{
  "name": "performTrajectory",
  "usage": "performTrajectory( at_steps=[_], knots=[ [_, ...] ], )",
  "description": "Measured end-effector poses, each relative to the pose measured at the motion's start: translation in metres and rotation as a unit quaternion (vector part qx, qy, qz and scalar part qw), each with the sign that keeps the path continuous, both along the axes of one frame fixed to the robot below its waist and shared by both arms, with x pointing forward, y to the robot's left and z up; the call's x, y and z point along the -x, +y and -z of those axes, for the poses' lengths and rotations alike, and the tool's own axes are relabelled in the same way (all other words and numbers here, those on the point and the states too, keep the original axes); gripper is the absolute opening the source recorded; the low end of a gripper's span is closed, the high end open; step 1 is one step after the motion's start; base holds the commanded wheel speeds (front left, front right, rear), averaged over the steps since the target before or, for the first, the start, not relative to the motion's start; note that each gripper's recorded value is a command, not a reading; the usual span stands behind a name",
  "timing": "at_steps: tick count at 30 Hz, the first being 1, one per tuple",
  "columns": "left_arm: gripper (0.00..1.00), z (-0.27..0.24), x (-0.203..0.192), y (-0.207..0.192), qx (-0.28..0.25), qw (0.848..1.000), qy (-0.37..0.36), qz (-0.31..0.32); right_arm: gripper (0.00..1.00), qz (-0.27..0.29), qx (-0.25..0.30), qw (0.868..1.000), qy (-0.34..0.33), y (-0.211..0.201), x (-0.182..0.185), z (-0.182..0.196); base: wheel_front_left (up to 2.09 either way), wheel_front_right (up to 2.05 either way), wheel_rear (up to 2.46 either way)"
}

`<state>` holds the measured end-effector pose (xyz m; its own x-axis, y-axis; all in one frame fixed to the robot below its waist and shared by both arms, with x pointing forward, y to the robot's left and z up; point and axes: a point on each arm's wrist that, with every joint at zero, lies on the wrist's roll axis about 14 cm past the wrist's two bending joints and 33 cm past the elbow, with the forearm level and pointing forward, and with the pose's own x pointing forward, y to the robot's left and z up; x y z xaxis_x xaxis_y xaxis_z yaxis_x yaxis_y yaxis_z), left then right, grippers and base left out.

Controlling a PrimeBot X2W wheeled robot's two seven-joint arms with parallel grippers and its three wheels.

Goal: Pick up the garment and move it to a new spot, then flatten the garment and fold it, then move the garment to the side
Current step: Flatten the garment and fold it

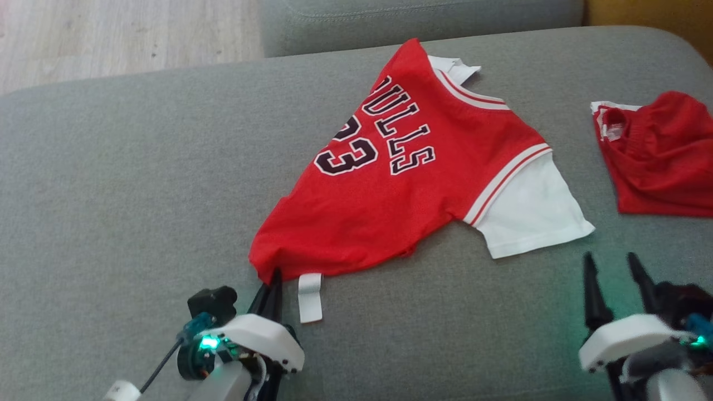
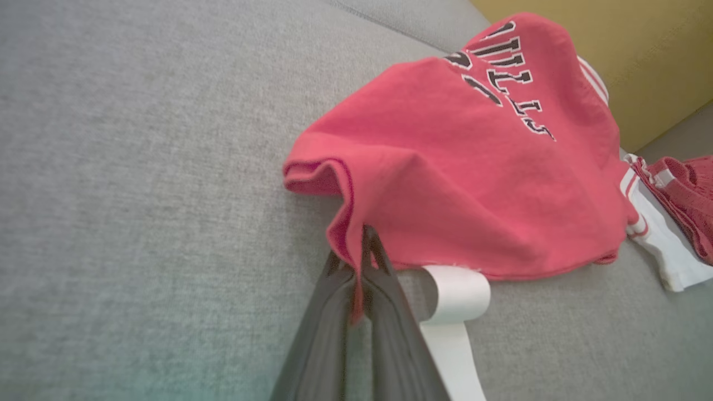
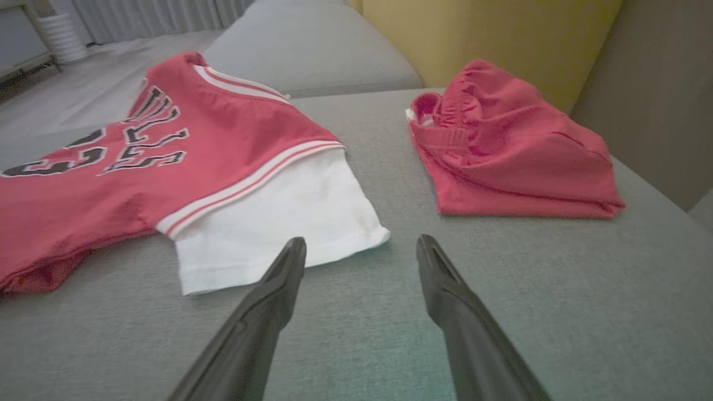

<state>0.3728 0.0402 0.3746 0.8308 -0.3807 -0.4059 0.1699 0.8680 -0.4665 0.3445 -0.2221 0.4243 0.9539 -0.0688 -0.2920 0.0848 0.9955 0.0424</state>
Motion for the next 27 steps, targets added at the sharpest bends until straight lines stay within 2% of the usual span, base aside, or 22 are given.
performTrajectory(
  at_steps=[8, 12, 17, 21, 22, 23, 24, 25, 26, 27],
  knots=[
    [0.0, -0.014, -0.01, 0.008, 0.009, 0.999, -0.029, -0.021, 1.0, 0.033, 0.013, 0.999, 0.039, -0.025, -0.028, 0.014, 0.0, 0.0, 0.0],
    [0.0, -0.021, -0.014, 0.011, 0.012, 0.999, -0.043, -0.029, 1.0, 0.037, 0.003, 0.995, 0.092, -0.024, -0.038, 0.038, 0.0, 0.0, 0.0],
    [0.0, -0.023, -0.018, 0.014, 0.015, 0.998, -0.049, -0.036, 1.0, 0.025, 0.006, 0.988, 0.15, -0.016, -0.047, 0.063, 0.0, 0.0, 0.0],
    [0.0, -0.025, -0.021, 0.015, 0.018, 0.998, -0.053, -0.041, 0.98, 0.002, 0.005, 0.984, 0.178, -0.004, -0.067, 0.066, 0.0, 0.0, 0.0],
    [0.0, -0.026, -0.021, 0.015, 0.018, 0.998, -0.054, -0.041, 0.79, -0.004, 0.009, 0.983, 0.184, -0.004, -0.069, 0.066, 0.0, 0.0, 0.0],
    [0.0, -0.026, -0.021, 0.015, 0.019, 0.997, -0.055, -0.041, 0.49, -0.006, 0.009, 0.982, 0.188, -0.003, -0.07, 0.066, 0.0, 0.0, 0.0],
    [0.0, -0.027, -0.021, 0.015, 0.019, 0.997, -0.057, -0.04, 0.42, -0.01, 0.007, 0.981, 0.194, -0.002, -0.07, 0.068, 0.0, 0.0, 0.0],
    [0.0, -0.029, -0.022, 0.015, 0.019, 0.997, -0.059, -0.039, 0.27, -0.013, 0.004, 0.981, 0.195, 0.001, -0.07, 0.068, 0.0, 0.0, 0.0],
    [0.0, -0.03, -0.022, 0.015, 0.02, 0.997, -0.061, -0.039, 0.0, -0.014, 0.002, 0.981, 0.195, 0.002, -0.07, 0.068, 0.0, 0.0, 0.0],
    [0.0, -0.03, -0.023, 0.015, 0.018, 0.997, -0.062, -0.039, 0.0, -0.016, -0.001, 0.981, 0.194, 0.004, -0.071, 0.067, 0.0, 0.0, 0.0]
  ],
)
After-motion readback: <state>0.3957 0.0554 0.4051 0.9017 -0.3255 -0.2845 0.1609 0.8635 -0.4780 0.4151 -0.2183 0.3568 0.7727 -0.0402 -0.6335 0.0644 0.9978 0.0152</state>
